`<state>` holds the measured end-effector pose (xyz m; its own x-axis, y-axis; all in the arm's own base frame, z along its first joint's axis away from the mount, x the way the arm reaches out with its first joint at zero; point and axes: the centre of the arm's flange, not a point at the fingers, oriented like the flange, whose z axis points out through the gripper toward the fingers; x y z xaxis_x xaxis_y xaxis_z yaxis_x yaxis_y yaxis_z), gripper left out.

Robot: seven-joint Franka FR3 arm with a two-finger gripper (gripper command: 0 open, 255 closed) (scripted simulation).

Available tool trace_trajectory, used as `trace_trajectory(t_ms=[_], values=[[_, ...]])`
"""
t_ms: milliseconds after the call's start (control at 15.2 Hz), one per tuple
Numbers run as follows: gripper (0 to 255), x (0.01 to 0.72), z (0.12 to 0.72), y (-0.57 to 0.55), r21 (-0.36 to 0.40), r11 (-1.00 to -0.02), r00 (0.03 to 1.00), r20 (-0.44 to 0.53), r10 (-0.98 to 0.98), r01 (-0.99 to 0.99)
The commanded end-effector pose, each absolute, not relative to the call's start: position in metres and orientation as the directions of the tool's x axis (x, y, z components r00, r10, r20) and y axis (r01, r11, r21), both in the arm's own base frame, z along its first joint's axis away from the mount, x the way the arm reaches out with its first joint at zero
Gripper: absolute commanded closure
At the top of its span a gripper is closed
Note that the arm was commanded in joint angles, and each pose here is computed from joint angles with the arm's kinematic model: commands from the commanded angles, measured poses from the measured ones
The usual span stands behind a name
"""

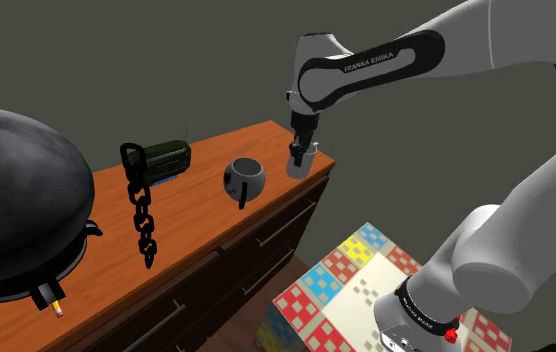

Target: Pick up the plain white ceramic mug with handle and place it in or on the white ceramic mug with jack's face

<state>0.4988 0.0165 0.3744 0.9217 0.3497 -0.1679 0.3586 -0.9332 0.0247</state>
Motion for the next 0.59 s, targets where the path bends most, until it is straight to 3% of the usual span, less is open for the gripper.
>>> trace_trajectory(t_ms=[0, 528], values=[[255, 0.499, 0.384, 0.016, 0.025, -0.933, 0.922, -0.168, 0.35, 0.359], [255, 0.499, 0.426, 0.016, 0.025, -0.933, 0.922, -0.168, 0.35, 0.359]])
